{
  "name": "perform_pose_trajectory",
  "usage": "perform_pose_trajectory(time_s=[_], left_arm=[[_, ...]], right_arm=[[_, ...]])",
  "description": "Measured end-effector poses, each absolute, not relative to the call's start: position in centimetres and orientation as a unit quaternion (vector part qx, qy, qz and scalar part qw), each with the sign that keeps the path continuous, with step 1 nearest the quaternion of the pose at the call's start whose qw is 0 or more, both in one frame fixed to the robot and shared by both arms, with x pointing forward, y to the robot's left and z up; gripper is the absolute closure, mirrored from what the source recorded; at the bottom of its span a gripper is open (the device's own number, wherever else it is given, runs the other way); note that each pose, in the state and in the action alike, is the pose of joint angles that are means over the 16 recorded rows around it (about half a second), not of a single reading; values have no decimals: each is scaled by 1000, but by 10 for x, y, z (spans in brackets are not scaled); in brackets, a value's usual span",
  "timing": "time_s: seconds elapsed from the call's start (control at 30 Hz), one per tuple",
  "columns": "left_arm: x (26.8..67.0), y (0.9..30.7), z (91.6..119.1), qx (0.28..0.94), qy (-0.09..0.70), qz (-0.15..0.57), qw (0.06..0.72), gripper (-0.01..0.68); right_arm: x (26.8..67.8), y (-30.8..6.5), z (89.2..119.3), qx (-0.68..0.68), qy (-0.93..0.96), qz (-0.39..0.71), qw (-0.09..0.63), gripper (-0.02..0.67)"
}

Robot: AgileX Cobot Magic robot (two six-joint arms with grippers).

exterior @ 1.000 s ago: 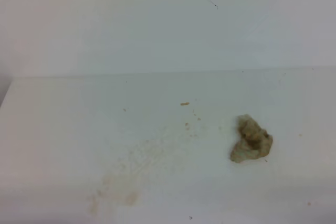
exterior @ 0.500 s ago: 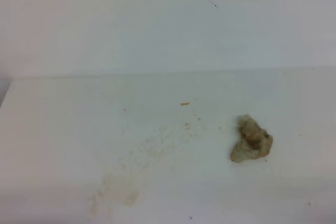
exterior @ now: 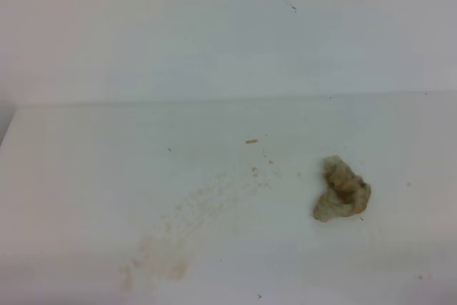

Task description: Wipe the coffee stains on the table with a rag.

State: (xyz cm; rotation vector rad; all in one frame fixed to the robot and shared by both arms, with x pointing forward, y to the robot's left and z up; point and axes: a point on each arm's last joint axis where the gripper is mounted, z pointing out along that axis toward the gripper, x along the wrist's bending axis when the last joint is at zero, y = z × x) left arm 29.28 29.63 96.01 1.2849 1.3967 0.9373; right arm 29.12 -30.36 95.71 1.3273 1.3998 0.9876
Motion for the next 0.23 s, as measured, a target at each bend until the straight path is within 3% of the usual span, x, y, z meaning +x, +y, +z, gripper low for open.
perform_pose_trajectory(time_s=[0.23], left_arm=[[293,296,960,529,575,386,490,675]], right_arm=[[291,-304,957,541,571,403,468,649]])
